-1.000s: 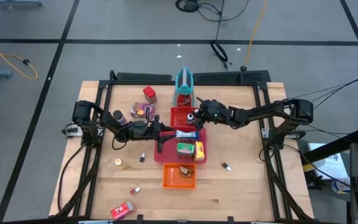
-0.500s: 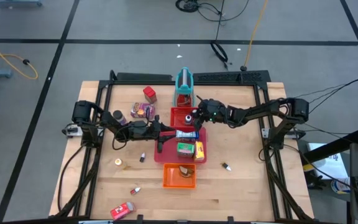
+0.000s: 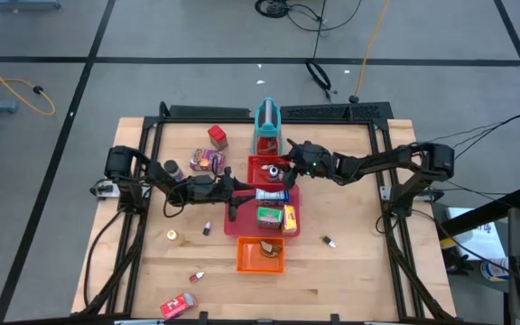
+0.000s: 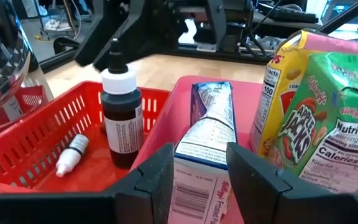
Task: Pick & Place Kitchen Items
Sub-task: Put the small violet food coloring bottle into the red bin
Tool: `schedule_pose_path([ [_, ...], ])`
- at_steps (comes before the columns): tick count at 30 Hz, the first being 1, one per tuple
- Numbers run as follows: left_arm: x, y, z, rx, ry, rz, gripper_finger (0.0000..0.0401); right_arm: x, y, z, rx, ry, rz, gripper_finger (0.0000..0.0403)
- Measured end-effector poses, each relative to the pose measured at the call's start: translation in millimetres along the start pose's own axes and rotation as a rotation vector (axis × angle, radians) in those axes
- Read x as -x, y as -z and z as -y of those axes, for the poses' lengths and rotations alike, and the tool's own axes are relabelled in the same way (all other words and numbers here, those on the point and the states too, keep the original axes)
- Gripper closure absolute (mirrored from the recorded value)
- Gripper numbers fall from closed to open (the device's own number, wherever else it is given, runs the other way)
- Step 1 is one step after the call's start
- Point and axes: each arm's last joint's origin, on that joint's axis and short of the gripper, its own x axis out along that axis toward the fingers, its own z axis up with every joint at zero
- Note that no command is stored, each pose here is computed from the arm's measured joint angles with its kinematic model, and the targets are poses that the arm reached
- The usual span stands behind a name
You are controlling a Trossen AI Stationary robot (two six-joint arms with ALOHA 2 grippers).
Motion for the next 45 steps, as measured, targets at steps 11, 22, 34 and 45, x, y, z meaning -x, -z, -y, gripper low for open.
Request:
schedule_pose_path([
  [11,0,1,0,0.004,-0.002,-0.015,0.0254,46,-11,-13,0.022,-0.031,-0.136,0.0273],
  [22,0,2,0,0.0,-0.003,-0.025,0.0254,99,2,-63,0.006,-0.195,-0.28,0.0273],
  [34,0,3,0,-0.003,-0.003,-0.029,0.0254,139,42,-122,-0.038,-0.353,-0.389,0.0273],
  [45,0,3,0,-0.012,-0.003,-0.033,0.0254,162,82,-130,-0.142,-0.32,-0.491,0.0273],
])
